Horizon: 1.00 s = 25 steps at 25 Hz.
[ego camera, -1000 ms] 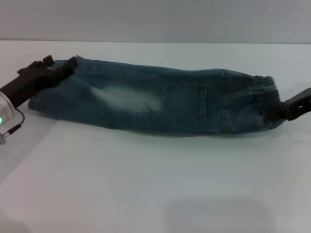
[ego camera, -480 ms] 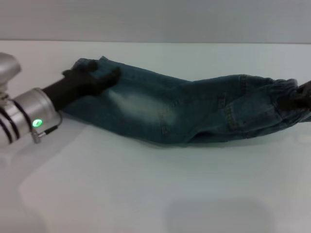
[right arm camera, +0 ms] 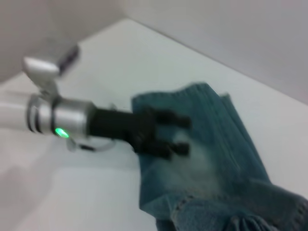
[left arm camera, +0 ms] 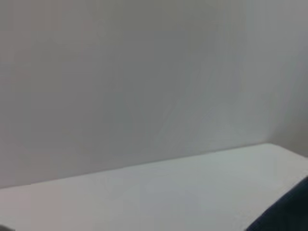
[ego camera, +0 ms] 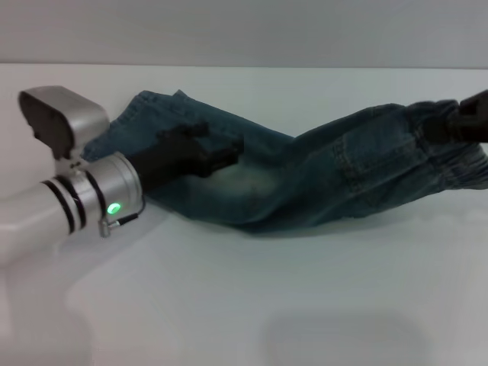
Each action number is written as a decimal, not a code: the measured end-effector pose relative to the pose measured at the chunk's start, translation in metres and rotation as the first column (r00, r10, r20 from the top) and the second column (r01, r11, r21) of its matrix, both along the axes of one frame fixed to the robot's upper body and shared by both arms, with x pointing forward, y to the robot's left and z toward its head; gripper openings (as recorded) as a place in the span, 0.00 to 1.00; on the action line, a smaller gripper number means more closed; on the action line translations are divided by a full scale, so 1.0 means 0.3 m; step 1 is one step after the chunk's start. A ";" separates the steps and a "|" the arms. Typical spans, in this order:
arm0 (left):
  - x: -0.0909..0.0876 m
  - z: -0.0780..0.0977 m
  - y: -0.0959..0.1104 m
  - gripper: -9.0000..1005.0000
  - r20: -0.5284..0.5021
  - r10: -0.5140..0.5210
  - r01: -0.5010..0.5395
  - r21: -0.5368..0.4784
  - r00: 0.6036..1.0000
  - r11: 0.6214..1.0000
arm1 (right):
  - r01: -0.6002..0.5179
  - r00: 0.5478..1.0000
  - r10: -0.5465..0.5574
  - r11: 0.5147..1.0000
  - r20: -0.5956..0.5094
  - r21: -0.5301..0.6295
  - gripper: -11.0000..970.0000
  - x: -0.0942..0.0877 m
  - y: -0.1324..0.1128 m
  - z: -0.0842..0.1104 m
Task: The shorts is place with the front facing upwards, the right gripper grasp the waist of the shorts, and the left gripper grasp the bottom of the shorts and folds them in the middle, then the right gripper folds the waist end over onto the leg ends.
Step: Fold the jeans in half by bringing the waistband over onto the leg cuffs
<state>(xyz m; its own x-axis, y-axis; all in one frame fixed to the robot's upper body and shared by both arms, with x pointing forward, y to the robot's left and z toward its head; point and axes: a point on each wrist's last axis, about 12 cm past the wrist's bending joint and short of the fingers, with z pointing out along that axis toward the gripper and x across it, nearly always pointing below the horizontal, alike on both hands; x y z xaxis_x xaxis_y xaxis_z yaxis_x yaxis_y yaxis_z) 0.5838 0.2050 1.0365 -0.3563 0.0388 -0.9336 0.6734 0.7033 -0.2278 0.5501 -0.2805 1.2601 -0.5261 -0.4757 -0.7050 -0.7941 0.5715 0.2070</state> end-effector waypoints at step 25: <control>-0.098 -0.080 -0.101 0.82 -0.109 -0.102 0.106 0.034 0.989 0.994 | -0.081 0.994 0.073 0.992 0.077 0.100 0.04 0.010 0.012 0.074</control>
<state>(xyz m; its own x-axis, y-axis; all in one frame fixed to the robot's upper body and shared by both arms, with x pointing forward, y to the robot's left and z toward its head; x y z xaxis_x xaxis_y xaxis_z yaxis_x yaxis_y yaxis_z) 0.5544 0.1747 1.0125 -0.4457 0.1172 -0.8875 0.7167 0.6408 -0.2753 0.5532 -0.2768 1.2824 -0.4361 -0.4360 -0.7872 -0.8500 0.4869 0.2012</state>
